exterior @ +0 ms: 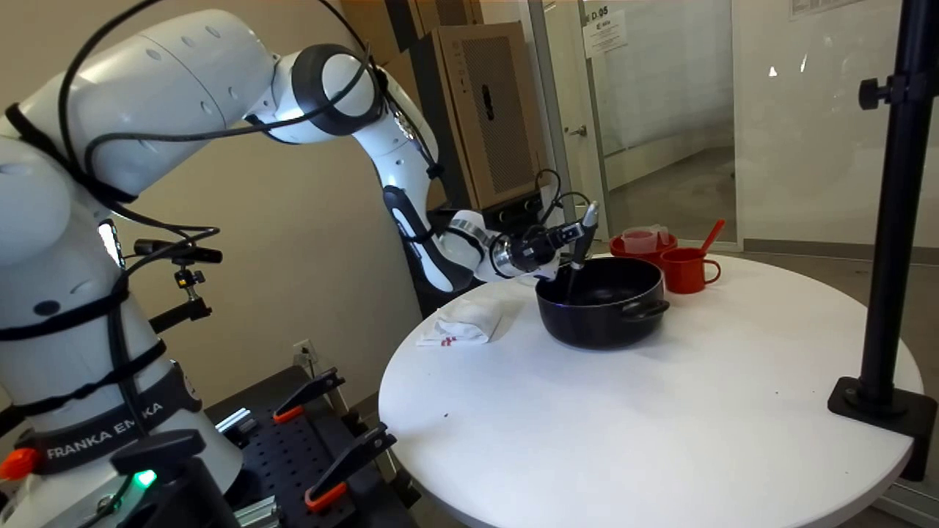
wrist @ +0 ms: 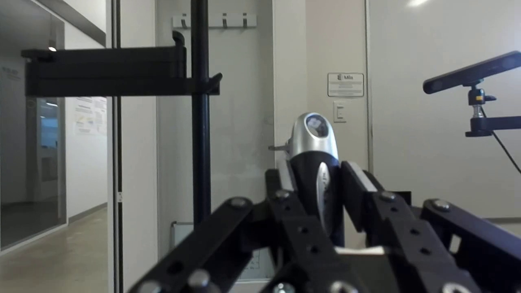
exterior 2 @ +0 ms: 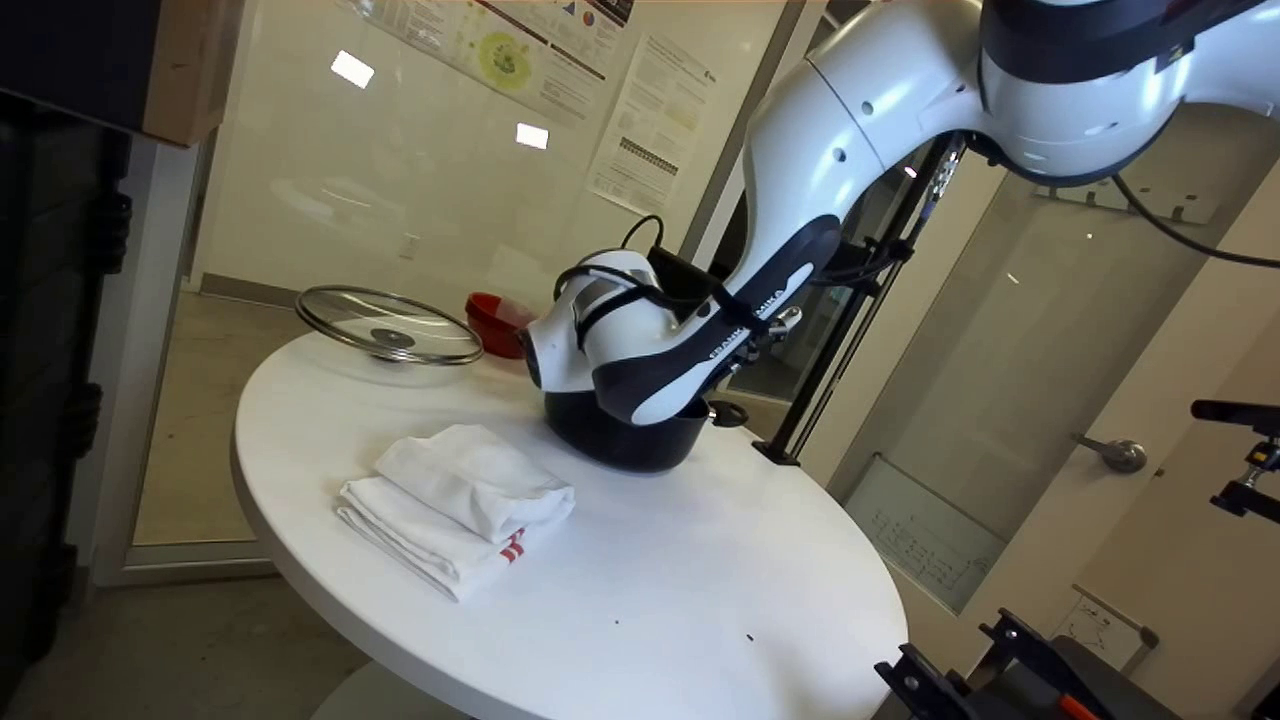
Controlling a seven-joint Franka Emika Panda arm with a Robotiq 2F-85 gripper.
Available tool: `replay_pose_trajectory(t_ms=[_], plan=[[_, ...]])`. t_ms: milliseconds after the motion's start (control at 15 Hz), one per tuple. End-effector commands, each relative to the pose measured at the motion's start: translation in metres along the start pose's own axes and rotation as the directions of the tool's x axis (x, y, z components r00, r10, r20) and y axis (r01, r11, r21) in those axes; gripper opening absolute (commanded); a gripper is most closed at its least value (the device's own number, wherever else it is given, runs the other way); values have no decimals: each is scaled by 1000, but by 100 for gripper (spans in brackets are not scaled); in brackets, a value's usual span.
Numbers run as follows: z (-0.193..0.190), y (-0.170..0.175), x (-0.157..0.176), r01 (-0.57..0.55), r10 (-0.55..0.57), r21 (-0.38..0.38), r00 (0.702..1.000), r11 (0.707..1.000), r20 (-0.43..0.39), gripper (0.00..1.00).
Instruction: Use the ladle to mix in the pot
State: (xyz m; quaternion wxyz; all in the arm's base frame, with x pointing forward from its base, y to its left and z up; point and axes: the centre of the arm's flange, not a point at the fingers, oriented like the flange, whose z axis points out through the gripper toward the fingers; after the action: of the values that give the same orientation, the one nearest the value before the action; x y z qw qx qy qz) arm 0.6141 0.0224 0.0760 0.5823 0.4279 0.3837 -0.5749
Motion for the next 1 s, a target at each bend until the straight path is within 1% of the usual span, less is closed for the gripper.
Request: replay_pose_trajectory(t_ms=[0,200,467,733,933], plan=[[-3,2,-12,87,-76,63,984,994,-161,8],[-7,5,-17,132,-100,101,956,986,-275,8],[-10,8,-24,195,-114,156,902,968,-417,8],[-5,14,-27,222,-91,210,862,952,-498,8],[3,20,-30,230,-62,250,841,941,-538,8]])
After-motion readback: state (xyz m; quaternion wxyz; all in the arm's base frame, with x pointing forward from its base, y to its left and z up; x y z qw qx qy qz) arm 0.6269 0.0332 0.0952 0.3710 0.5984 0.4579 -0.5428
